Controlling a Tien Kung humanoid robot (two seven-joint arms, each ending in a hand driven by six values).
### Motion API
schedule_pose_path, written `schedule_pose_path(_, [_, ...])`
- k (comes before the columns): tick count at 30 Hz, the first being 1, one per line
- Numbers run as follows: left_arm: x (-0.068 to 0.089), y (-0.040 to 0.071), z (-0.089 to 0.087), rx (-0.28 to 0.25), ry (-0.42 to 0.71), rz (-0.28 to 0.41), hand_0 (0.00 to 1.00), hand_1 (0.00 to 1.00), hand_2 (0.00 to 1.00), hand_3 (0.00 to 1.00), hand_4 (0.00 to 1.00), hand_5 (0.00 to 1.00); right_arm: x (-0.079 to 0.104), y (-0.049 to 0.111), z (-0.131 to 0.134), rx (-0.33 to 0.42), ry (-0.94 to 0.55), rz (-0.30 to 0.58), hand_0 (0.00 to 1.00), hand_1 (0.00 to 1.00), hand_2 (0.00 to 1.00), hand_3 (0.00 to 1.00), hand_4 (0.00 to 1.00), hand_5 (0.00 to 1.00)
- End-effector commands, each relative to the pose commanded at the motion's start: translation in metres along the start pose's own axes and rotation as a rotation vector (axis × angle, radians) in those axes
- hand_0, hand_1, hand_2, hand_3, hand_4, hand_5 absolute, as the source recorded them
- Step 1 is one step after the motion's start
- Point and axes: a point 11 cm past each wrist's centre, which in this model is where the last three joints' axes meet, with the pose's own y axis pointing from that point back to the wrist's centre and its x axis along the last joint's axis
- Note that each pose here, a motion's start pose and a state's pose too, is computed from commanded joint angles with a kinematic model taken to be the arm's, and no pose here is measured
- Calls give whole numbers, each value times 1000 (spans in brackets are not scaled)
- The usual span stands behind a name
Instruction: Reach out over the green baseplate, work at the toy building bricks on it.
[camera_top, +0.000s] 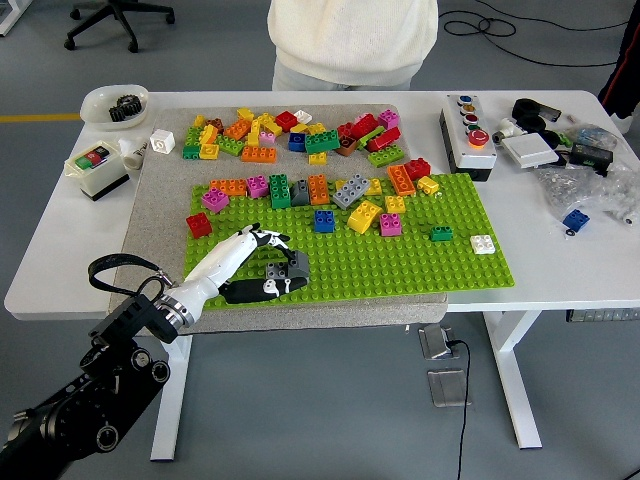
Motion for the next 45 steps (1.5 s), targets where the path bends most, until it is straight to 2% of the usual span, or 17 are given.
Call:
schedule_pose_path(19, [-2, -3, 6, -9, -83, -25, 998, 878, 822, 574, 998, 797, 0, 0, 0, 0, 2, 0, 737, 615, 635, 535, 764, 503])
schedule_pose_path(45, [-2, -5, 12, -20, -107, -34, 998, 878, 822, 570, 998, 788, 1, 0, 0, 0, -3, 2, 738, 615, 636, 536, 765, 504])
